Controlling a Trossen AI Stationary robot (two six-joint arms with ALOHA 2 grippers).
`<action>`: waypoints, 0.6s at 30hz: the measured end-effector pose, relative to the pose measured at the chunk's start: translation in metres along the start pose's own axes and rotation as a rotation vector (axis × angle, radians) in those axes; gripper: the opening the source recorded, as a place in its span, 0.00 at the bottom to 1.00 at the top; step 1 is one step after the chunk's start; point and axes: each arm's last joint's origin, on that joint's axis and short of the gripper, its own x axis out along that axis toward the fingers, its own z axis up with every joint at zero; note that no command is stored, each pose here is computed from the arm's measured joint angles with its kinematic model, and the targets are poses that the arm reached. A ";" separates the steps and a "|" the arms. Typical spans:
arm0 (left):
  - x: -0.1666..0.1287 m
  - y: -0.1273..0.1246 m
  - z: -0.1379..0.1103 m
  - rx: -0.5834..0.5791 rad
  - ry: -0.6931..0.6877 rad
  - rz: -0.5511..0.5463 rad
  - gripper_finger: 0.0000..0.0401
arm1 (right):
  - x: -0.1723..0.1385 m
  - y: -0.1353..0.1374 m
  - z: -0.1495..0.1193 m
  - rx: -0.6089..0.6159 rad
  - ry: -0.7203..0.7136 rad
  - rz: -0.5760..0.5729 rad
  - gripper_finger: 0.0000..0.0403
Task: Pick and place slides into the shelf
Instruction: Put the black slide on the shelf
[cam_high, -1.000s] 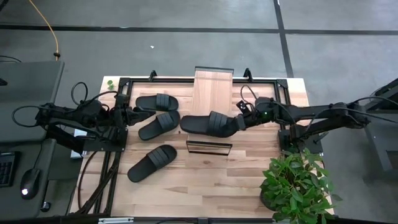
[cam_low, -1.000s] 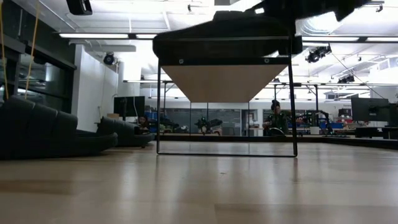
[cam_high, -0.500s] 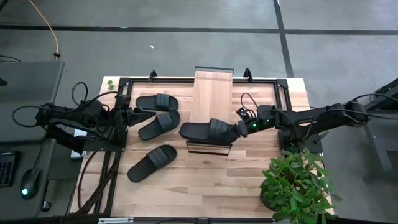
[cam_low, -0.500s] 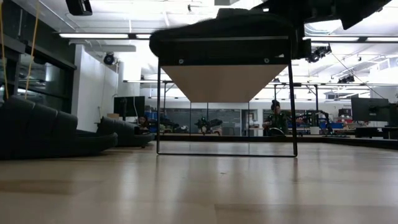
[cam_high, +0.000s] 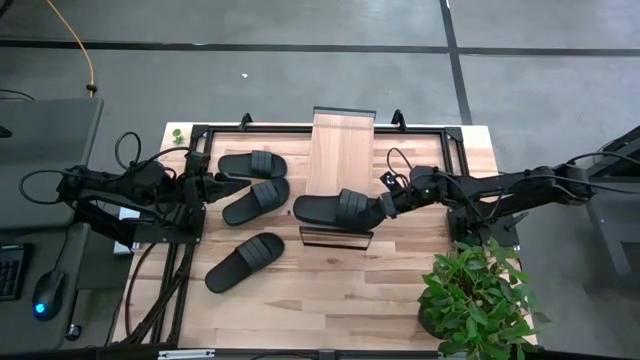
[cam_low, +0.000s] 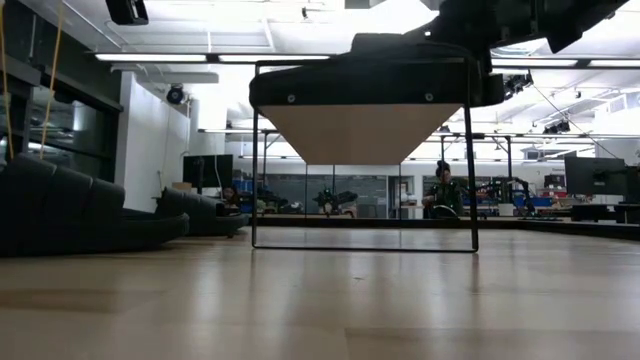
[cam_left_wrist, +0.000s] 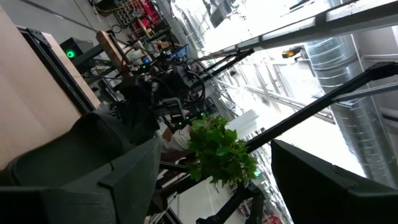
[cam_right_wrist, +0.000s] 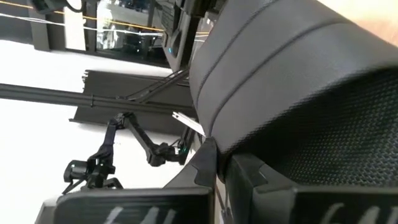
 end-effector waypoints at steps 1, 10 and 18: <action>0.000 0.000 0.000 0.000 0.000 0.000 0.71 | 0.000 -0.001 0.000 0.003 0.004 -0.008 0.01; 0.000 0.000 0.000 -0.007 0.000 0.000 0.71 | 0.000 -0.002 -0.002 0.005 0.045 -0.011 0.00; 0.000 0.000 0.000 -0.007 -0.001 0.000 0.71 | -0.001 -0.009 -0.001 -0.006 0.087 -0.058 0.00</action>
